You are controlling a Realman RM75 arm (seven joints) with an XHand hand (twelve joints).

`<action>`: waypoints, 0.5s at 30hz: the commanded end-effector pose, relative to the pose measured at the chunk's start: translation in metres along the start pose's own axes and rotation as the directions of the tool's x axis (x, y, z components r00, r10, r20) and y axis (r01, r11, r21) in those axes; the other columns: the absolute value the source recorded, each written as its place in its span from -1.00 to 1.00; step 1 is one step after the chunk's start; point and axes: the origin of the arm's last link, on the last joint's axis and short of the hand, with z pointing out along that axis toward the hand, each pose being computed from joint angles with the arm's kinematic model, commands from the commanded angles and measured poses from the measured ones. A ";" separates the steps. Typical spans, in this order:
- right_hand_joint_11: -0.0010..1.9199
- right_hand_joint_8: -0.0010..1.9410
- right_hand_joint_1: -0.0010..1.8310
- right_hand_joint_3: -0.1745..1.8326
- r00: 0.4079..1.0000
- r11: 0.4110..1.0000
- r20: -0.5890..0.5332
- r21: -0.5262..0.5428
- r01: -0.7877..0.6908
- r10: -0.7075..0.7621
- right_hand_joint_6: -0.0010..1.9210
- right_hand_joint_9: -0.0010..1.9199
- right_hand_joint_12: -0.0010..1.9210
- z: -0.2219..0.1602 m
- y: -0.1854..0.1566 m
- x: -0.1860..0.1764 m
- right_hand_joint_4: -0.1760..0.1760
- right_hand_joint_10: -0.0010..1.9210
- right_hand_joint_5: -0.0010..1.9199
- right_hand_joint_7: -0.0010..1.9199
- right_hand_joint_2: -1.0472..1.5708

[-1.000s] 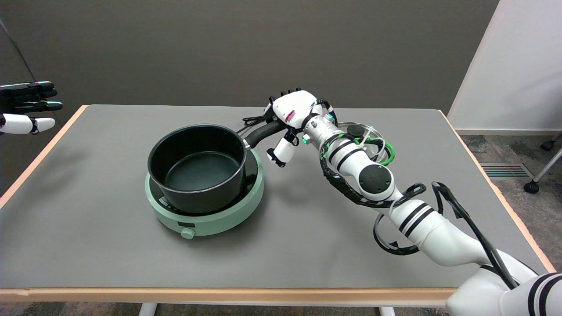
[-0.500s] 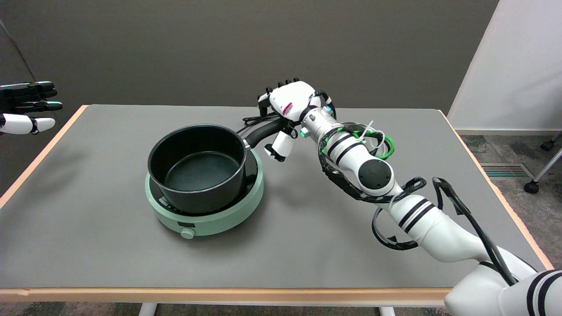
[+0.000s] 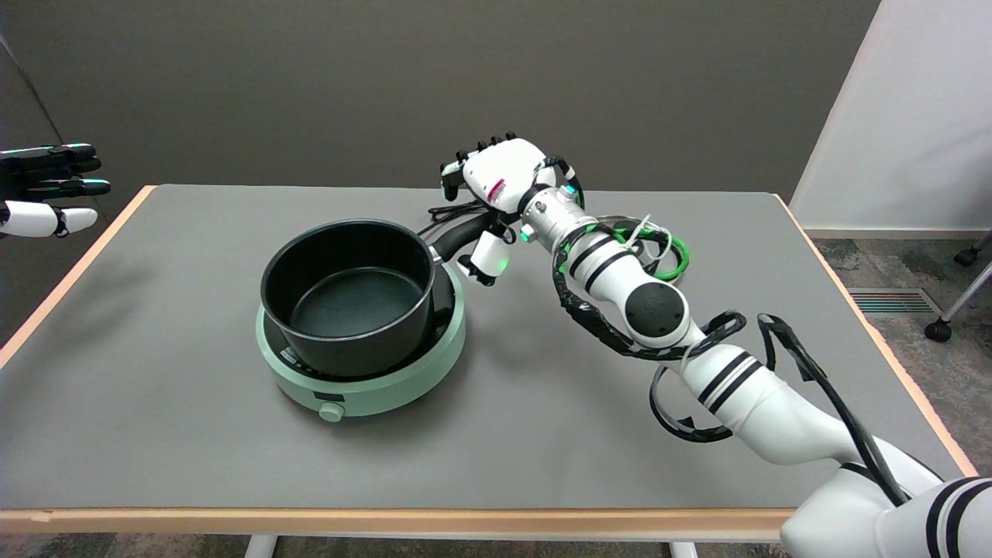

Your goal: Pick up the soup pot.

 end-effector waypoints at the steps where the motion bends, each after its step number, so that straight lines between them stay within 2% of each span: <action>1: -0.31 -0.31 -0.14 0.64 1.000 0.999 0.010 0.050 0.010 -0.010 -0.31 -0.31 -0.31 -0.001 -0.025 -0.005 1.00 -0.31 -0.31 -0.31 -0.39; 15: -0.32 -0.33 -0.16 0.62 0.998 0.998 0.066 0.063 0.008 -0.013 -0.32 -0.32 -0.32 -0.013 -0.033 -0.028 1.00 -0.32 -0.32 -0.32 -0.40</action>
